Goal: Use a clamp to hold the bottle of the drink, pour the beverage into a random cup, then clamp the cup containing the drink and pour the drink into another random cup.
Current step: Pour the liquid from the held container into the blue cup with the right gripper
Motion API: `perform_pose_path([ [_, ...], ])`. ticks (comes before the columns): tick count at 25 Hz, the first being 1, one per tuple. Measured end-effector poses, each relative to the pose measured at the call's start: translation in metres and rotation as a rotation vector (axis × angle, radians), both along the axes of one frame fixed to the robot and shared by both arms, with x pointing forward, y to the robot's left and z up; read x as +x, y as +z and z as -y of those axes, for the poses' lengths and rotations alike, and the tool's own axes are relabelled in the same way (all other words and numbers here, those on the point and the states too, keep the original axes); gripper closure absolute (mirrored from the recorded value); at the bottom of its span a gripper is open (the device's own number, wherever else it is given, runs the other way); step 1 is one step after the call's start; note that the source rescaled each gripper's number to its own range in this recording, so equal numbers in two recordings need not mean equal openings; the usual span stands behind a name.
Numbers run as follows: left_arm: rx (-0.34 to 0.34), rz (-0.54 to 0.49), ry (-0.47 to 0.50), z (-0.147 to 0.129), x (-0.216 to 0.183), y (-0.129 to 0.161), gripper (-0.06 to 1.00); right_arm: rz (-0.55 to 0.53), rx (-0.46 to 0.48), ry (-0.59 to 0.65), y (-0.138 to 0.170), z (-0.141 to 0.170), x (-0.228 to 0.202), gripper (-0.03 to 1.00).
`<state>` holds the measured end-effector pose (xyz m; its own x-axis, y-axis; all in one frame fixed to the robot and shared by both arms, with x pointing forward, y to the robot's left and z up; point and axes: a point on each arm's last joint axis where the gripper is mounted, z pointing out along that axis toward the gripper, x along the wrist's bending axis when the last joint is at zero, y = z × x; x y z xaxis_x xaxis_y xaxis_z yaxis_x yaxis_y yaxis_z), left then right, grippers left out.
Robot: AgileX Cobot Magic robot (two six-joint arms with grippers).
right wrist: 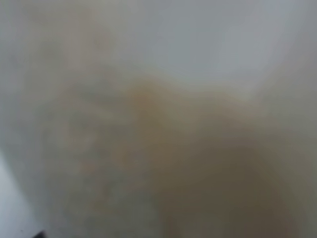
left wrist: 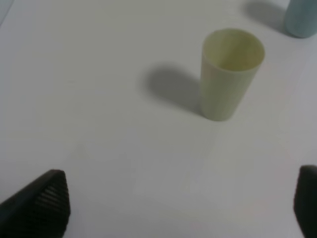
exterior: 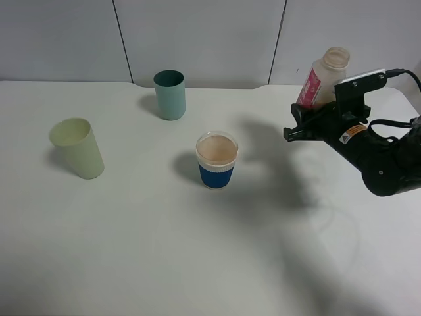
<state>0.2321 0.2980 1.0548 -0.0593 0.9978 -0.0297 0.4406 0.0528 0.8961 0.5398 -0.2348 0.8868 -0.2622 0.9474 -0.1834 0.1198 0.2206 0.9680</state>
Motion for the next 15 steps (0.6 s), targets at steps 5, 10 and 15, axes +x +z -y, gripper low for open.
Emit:
perform_pose_path([
  [5, 0.000, 0.000, 0.000, 0.000, 0.000, 0.000, 0.27, 0.003, 0.005, 0.019, 0.001, -0.002, 0.000, 0.95],
  [10, 0.000, 0.000, 0.000, 0.000, 0.000, 0.000, 0.27, 0.015, 0.033, 0.045, 0.005, -0.005, 0.004, 0.95],
  [15, 0.000, 0.000, 0.000, 0.000, 0.000, 0.000, 0.27, 0.055, 0.058, 0.076, 0.014, -0.010, 0.013, 0.95],
])
